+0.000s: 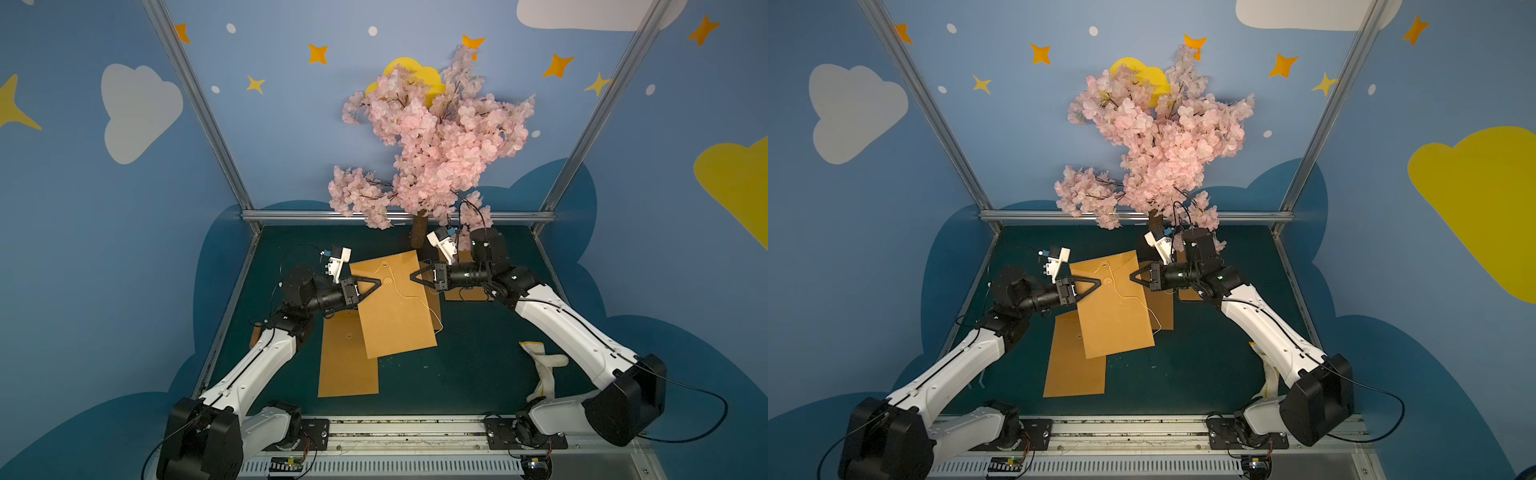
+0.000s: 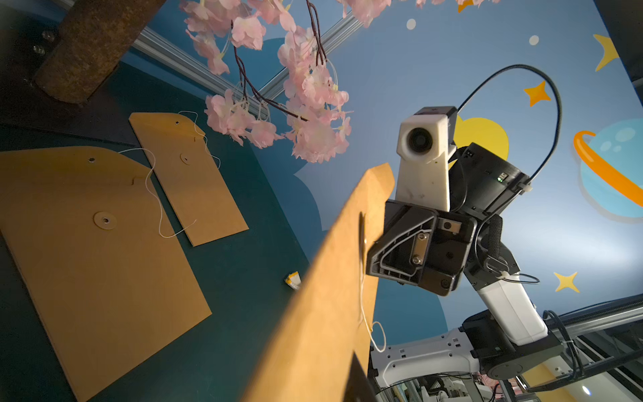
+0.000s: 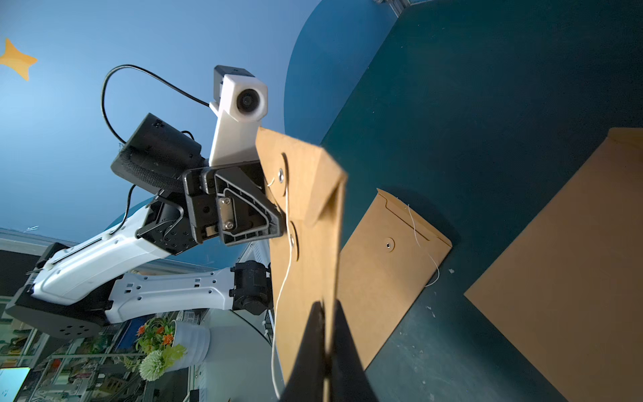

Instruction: Open the file bag

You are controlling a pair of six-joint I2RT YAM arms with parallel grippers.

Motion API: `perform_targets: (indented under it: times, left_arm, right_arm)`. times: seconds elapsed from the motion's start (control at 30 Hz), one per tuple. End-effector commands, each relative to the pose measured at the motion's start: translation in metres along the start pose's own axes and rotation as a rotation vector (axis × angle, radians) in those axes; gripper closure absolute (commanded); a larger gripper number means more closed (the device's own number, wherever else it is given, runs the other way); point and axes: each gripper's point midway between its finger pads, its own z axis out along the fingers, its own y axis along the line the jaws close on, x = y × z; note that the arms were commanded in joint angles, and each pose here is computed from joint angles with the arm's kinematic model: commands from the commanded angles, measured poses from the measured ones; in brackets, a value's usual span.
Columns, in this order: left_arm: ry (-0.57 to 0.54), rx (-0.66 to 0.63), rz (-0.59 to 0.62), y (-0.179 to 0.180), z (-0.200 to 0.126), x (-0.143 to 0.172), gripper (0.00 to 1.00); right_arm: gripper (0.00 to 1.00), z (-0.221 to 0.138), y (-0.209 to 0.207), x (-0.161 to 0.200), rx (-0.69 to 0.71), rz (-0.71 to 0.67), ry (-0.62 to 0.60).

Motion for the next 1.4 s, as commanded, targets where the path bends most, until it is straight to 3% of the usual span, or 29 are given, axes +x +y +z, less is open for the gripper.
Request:
perform_targets:
  times: [0.0,0.53,0.7,0.93,1.37]
  left_arm:
    - [-0.024,-0.001,0.074,-0.017,-0.004,-0.010,0.75]
    - [-0.148,-0.124,0.089,-0.002,-0.019,-0.028,0.75]
    - [-0.177,-0.127,0.084,0.000,-0.019,-0.037,0.75]
    - [-0.195,-0.118,0.074,0.000,-0.019,-0.046,0.64]
    - [-0.227,-0.087,0.089,-0.012,-0.023,-0.060,0.64]
  right_arm:
    - [1.00,-0.003,0.011,0.002,-0.033,-0.024,-0.004]
    - [1.00,-0.005,0.019,0.003,-0.071,-0.020,-0.010]
    - [1.00,-0.004,0.018,0.007,-0.071,-0.016,-0.001]
    - [1.00,0.001,0.012,0.015,-0.067,0.004,0.023]
    - [1.00,0.008,0.012,0.025,-0.066,0.005,0.055]
